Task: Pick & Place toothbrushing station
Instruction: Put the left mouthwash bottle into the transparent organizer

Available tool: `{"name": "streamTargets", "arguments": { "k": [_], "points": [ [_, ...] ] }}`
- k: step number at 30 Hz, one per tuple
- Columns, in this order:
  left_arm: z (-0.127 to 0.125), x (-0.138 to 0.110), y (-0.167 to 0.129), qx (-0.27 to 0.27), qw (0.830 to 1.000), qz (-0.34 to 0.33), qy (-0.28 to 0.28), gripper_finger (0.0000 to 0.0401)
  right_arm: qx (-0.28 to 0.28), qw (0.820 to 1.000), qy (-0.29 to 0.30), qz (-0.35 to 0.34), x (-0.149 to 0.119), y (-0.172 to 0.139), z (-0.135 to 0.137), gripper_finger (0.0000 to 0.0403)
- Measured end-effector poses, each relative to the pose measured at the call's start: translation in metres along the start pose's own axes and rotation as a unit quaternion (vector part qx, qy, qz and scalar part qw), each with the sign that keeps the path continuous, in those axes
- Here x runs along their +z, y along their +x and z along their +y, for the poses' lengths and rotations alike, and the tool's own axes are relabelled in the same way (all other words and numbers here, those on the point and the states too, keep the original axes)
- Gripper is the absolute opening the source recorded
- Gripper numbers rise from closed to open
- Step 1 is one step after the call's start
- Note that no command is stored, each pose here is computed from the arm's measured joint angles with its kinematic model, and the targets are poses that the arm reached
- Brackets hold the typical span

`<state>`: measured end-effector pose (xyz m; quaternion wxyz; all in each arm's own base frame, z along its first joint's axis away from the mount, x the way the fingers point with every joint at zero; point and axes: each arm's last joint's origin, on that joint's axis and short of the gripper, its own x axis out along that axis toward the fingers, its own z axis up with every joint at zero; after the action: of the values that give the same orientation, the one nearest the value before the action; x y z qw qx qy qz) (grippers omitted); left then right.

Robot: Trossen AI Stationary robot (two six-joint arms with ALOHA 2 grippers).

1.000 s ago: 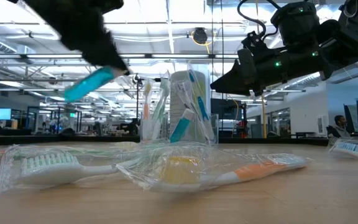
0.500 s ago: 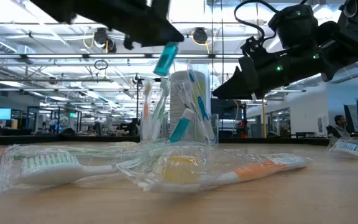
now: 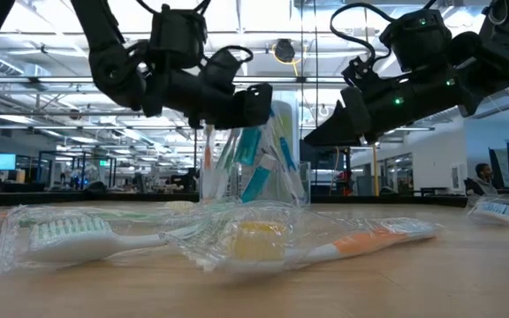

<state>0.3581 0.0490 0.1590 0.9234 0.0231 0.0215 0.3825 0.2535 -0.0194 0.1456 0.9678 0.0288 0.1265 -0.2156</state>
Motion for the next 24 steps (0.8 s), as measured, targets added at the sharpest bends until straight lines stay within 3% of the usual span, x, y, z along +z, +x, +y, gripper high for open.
{"name": "streamTargets", "arguments": {
  "k": [11, 24],
  "points": [
    [0.003, 0.002, 0.003, -0.015, 1.000, -0.018, -0.017, 0.0108, 0.000, 1.000, 0.000, 0.000, 0.000, 0.000, 0.000, 0.0178],
    [0.010, -0.011, 0.009, -0.004, 0.999, 0.037, -0.036, 0.0112, -0.006, 1.000, 0.002, 0.000, 0.000, 0.001, -0.003, 0.0178]
  ]
}}
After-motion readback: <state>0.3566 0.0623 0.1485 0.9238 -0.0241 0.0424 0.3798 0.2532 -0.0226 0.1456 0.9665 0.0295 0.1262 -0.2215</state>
